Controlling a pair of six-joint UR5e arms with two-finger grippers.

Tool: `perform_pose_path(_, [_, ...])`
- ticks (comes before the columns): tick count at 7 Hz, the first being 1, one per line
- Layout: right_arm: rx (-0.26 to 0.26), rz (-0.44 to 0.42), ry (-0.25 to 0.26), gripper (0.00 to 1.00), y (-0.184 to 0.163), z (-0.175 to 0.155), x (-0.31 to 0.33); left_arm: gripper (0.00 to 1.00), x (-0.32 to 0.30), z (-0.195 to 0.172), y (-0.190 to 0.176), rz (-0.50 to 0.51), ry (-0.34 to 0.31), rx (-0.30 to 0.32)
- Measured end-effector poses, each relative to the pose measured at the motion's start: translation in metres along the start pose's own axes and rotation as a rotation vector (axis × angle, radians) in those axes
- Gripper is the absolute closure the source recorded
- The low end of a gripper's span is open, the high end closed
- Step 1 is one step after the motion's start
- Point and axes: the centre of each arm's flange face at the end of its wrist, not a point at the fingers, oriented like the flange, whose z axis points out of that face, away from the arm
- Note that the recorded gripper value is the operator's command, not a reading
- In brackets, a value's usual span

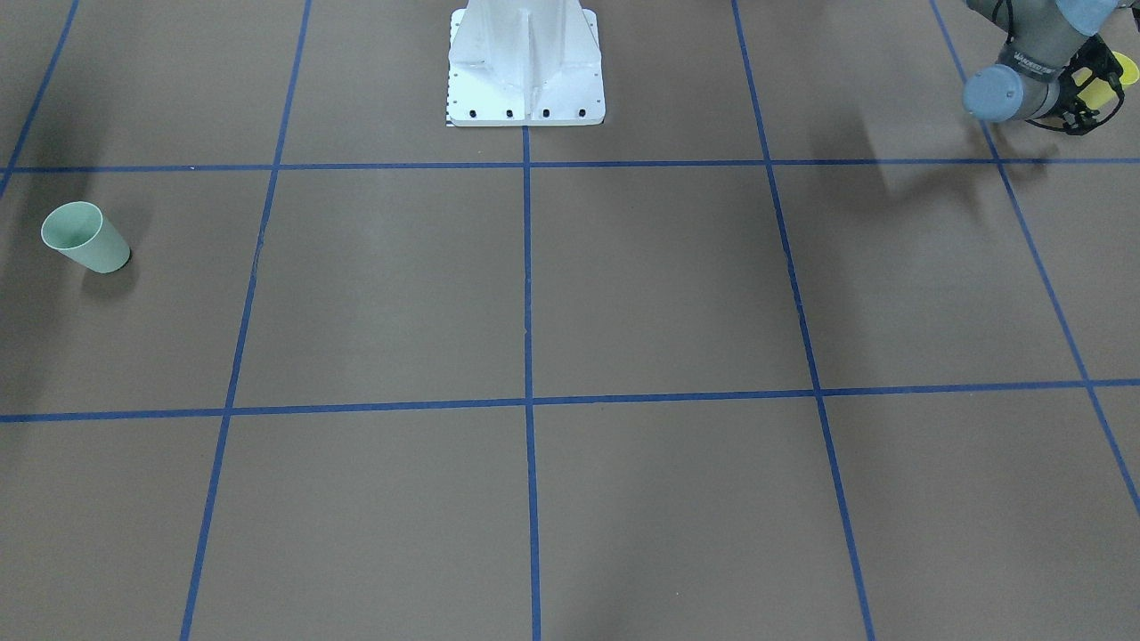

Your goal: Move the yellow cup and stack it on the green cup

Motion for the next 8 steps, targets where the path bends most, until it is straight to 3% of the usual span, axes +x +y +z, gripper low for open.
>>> perform_pose_path(3, [-0.003,-0.015,-0.004,0.0,-0.003,0.001,-0.008,0.09,0.004,0.033,0.001,-0.035,0.002,0.007])
perform_pose_path(8, [-0.003,-0.041,-0.012,0.0,-0.006,0.001,-0.024,0.09,-0.005,0.056,0.0,-0.091,-0.032,0.051])
